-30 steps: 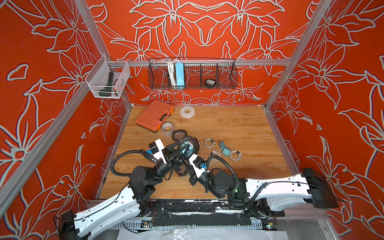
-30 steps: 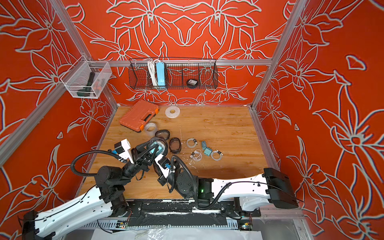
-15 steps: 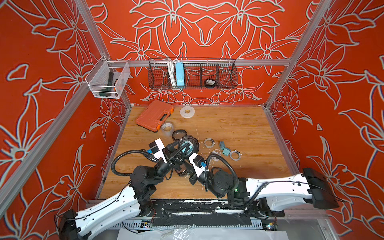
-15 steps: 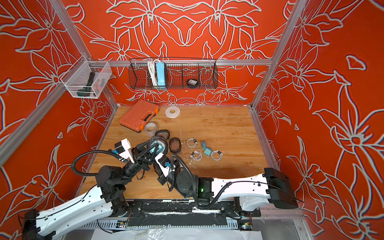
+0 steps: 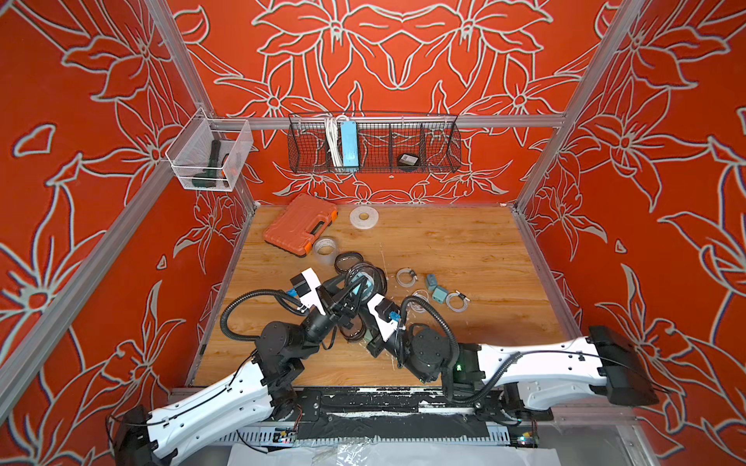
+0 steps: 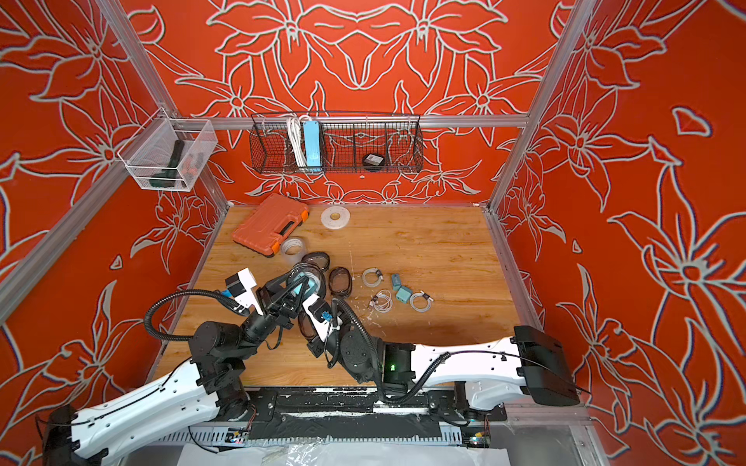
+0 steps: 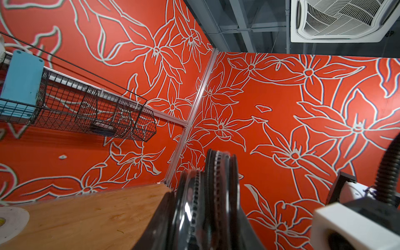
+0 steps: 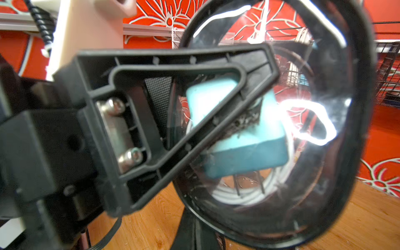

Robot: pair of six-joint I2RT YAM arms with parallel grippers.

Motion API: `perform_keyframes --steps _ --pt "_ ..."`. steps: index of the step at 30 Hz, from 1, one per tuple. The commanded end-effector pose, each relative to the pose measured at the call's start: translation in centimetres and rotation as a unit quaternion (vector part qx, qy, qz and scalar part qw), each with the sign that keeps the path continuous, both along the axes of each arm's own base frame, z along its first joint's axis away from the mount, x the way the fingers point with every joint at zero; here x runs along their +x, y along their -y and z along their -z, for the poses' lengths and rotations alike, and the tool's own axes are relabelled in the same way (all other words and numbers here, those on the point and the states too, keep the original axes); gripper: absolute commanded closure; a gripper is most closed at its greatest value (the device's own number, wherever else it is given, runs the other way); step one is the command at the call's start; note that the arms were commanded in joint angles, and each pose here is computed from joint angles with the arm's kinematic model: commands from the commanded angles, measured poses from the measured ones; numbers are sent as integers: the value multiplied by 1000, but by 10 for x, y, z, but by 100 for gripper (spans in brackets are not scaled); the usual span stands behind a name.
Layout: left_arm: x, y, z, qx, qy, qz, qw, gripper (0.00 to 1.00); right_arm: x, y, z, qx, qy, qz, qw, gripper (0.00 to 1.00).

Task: Pack away charging kits
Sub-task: Zip the zipper on the storage bag.

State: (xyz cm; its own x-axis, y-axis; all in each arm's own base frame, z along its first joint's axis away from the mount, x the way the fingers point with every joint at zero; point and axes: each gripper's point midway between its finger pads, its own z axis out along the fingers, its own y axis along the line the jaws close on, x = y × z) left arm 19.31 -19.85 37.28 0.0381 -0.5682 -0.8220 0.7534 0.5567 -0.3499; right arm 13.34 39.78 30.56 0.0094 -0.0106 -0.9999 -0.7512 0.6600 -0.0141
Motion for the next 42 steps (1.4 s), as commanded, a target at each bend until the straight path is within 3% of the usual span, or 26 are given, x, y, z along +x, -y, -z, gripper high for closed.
perform_keyframes --steps 1,18,27,32,42 --pt "4 -4 7 4 -18 -14 1000 100 23 30 -18 43 7 71 996 100" --pt "5 -4 8 -3 -29 -10 1000 100 46 76 14 28 -7 108 994 100" --pt "3 13 7 21 -38 26 999 100 62 93 8 14 5 125 992 100" --pt "2 33 11 63 -50 60 995 100 73 106 -4 -4 28 114 993 100" --pt "-1 65 14 115 -79 127 982 100 57 130 -40 -26 107 62 992 100"
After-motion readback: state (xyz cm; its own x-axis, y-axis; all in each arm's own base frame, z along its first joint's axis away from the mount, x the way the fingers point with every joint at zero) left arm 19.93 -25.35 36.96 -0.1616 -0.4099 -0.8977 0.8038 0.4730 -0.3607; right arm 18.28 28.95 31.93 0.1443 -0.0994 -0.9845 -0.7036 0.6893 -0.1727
